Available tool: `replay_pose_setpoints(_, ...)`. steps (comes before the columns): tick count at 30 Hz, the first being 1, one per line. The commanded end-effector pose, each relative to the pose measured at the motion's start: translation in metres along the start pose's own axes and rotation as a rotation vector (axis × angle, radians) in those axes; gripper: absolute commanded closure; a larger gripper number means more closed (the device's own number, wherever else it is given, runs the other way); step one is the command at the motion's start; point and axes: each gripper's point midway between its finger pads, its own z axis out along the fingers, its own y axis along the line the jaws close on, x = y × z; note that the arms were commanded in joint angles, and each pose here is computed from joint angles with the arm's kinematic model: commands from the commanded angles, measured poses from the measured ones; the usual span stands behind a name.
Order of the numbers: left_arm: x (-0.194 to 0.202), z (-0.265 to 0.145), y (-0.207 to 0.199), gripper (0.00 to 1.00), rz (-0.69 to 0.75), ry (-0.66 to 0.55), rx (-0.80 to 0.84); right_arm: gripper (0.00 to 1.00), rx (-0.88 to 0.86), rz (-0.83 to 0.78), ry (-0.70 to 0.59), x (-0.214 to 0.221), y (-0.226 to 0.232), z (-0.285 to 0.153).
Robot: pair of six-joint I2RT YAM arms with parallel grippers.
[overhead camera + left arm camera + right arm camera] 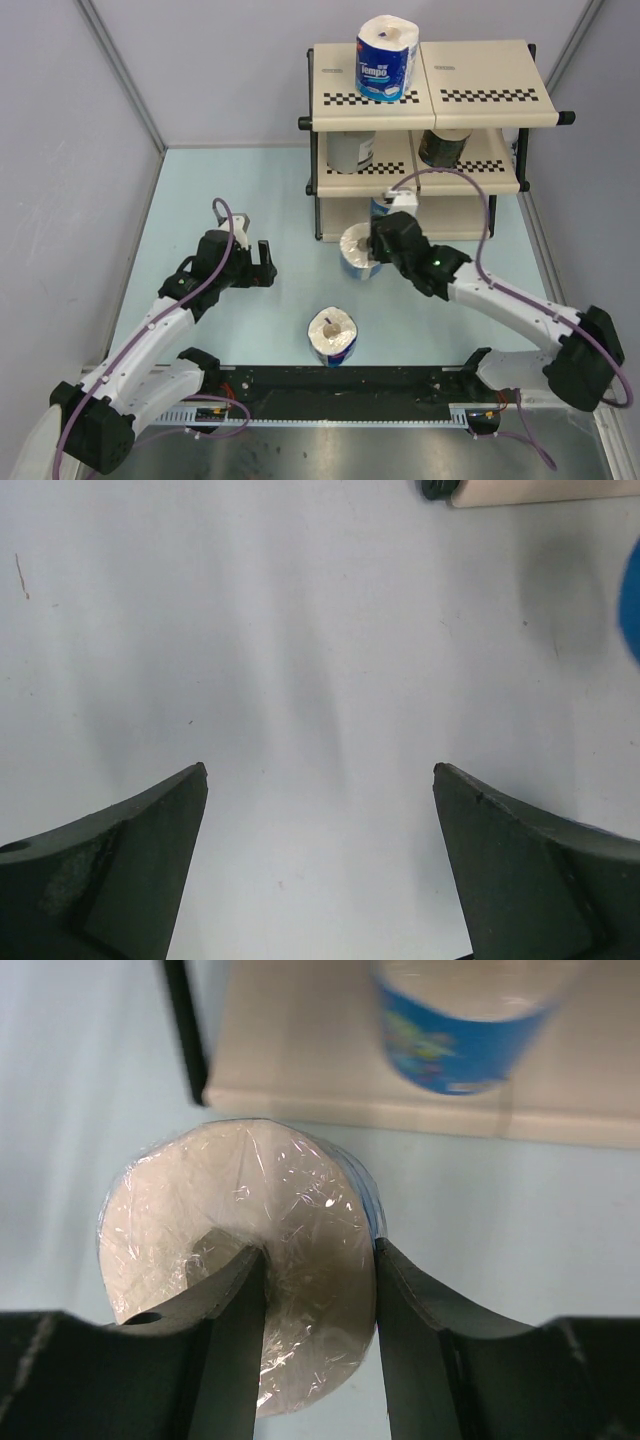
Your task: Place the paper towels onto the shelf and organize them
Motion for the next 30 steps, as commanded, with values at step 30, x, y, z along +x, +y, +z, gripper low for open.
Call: replay_pose_setpoints(30, -0.008, -0.003, -0.011, 0.00, -0.002, -0.018, 0.037, 0.91, 0.422, 0.612, -0.554, -0.089, -0.235, 0.011)
